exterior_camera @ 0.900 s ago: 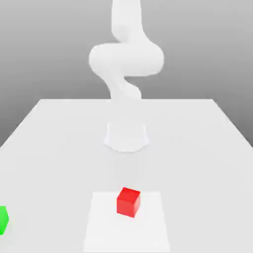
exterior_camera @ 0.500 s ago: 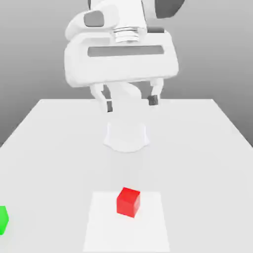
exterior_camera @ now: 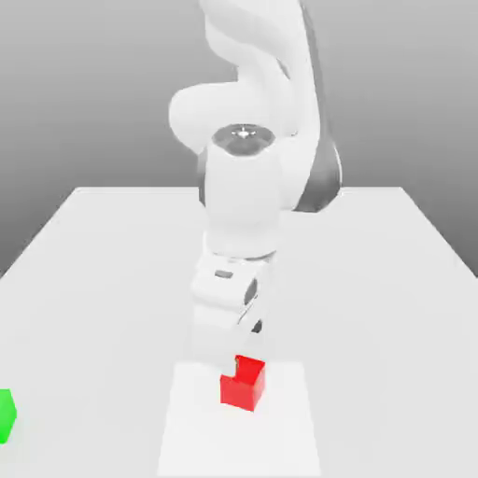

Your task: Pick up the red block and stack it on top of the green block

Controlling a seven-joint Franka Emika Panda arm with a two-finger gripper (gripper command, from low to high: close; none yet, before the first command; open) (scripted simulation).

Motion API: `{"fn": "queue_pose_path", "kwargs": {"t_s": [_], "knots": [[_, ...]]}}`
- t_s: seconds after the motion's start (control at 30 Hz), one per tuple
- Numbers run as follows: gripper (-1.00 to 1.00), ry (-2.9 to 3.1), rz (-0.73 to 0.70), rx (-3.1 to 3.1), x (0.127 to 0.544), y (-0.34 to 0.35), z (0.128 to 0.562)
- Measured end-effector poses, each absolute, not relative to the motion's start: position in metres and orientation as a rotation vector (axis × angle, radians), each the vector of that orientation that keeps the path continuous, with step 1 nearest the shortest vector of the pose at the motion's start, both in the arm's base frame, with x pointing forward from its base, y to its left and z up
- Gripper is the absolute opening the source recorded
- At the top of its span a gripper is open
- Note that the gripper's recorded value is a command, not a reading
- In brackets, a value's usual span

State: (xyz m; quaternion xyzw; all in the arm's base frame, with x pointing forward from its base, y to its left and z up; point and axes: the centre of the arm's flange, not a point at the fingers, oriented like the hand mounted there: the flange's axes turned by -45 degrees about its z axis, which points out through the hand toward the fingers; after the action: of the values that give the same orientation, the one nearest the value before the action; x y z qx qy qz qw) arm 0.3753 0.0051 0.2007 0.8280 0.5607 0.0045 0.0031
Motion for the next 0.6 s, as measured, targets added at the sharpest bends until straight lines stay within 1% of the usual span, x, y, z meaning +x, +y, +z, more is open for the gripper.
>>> {"fn": "queue_pose_path", "kwargs": {"t_s": [0.2, 0.4, 0.43, 0.6], "knots": [[0.00, 1.763, 0.017, 2.588, 0.378, 0.005, 0.177], [0.00, 1.761, 0.004, 2.598, 0.371, 0.006, 0.146], [-1.00, 1.761, 0.002, 2.600, 0.370, 0.006, 0.143], [-1.00, 1.762, -0.001, 2.602, 0.370, 0.006, 0.143]]}}
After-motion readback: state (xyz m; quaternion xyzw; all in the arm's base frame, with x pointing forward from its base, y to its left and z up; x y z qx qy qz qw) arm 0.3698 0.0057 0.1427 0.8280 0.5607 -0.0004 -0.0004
